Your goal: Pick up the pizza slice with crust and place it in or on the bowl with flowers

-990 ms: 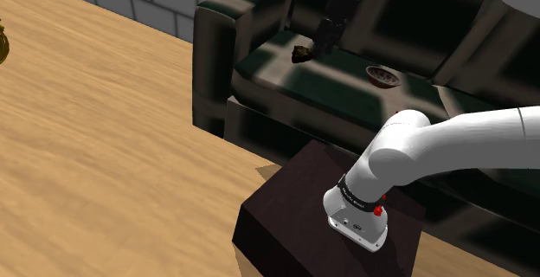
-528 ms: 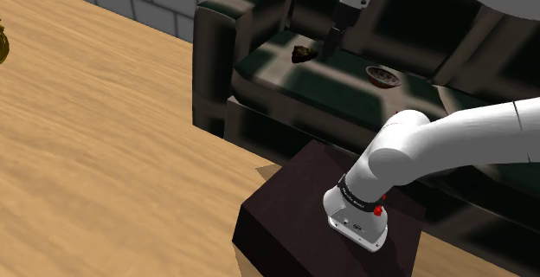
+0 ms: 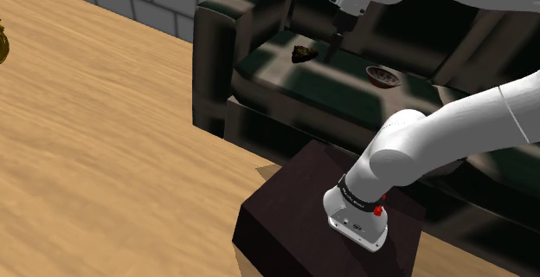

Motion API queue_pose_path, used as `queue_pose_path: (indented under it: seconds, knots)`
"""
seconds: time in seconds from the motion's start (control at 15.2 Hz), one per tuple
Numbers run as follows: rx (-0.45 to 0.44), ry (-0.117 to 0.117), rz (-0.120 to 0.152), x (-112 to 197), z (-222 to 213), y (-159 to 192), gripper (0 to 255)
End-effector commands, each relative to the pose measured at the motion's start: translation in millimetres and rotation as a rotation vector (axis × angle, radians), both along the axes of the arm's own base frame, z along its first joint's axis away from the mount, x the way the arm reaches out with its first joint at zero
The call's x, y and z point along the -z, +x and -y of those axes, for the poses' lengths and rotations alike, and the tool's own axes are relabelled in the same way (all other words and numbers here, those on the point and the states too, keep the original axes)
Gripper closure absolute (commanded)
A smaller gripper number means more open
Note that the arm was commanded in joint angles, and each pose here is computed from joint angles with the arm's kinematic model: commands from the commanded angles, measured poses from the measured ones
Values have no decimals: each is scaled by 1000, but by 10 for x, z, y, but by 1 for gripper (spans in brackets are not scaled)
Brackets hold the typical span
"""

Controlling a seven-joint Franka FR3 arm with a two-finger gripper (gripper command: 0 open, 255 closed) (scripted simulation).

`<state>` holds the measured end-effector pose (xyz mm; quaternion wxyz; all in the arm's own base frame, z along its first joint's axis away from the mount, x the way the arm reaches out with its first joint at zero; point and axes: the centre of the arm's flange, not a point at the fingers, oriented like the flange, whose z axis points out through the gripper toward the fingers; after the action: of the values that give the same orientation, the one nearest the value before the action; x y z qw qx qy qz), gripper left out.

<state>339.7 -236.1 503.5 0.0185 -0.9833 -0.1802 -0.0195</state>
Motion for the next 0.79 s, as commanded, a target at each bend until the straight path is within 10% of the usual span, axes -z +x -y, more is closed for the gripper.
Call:
queue_pose_path:
  seconds: [0.0, 0.73]
  knots:
    - [-42, -8, 7, 106, 247, 71, 0]
    - [-253, -36, 45, 529, 1416, 725, 0]
